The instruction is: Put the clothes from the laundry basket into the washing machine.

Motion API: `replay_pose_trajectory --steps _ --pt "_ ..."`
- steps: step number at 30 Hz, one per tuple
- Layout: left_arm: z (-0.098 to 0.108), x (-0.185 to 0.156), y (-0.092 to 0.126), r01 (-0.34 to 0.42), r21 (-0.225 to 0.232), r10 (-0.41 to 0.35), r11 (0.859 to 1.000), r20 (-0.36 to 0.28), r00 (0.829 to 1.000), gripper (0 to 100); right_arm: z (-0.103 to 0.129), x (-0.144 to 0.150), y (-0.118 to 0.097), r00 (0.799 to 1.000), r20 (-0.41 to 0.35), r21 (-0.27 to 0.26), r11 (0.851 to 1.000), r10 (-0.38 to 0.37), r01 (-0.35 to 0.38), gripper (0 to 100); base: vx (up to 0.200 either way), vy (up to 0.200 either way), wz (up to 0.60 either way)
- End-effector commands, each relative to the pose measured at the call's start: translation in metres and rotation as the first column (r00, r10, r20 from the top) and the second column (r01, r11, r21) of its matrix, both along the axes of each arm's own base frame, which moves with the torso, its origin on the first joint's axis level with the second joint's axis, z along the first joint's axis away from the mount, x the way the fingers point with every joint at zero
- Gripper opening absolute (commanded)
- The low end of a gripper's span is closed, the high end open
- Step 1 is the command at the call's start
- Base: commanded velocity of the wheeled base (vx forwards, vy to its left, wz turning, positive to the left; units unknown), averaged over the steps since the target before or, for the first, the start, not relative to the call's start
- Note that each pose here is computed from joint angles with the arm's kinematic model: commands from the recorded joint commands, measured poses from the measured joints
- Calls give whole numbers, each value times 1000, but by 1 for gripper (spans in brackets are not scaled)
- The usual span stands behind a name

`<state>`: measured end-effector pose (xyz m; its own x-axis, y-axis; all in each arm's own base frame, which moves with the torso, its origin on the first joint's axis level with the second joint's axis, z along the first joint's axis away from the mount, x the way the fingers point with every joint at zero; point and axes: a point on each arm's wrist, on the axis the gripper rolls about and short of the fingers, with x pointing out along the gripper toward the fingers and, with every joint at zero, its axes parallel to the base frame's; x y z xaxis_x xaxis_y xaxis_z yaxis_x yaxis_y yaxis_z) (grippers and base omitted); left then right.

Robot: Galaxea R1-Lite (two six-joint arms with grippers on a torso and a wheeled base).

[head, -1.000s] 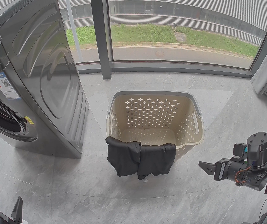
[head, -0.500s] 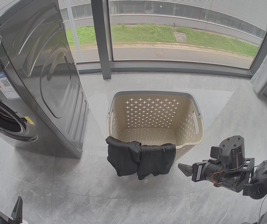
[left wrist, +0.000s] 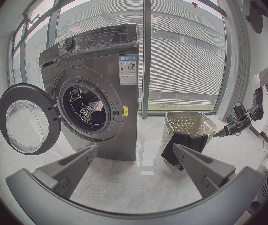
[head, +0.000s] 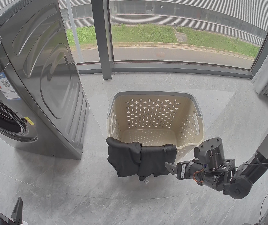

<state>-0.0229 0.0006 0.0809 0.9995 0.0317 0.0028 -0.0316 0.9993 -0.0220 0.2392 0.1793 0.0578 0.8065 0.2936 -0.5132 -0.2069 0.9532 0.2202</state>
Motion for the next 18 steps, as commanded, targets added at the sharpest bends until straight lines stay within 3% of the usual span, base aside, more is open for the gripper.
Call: replay_pose_trajectory --steps 1,5,18 --pt "-5 0 0 -1 -1 1 1000 -3 1000 100 -23 10 6 1000 -30 -25 1000 -3 3 100 0 0 0" --pt "-5 0 0 -1 -3 1 1000 -3 1000 100 -40 21 12 1000 -23 -22 1000 -11 11 100 0 0 0" --pt "-5 0 0 1 -3 -1 1000 -3 1000 100 -57 43 33 1000 2 -10 1000 7 -7 100 0 0 0"
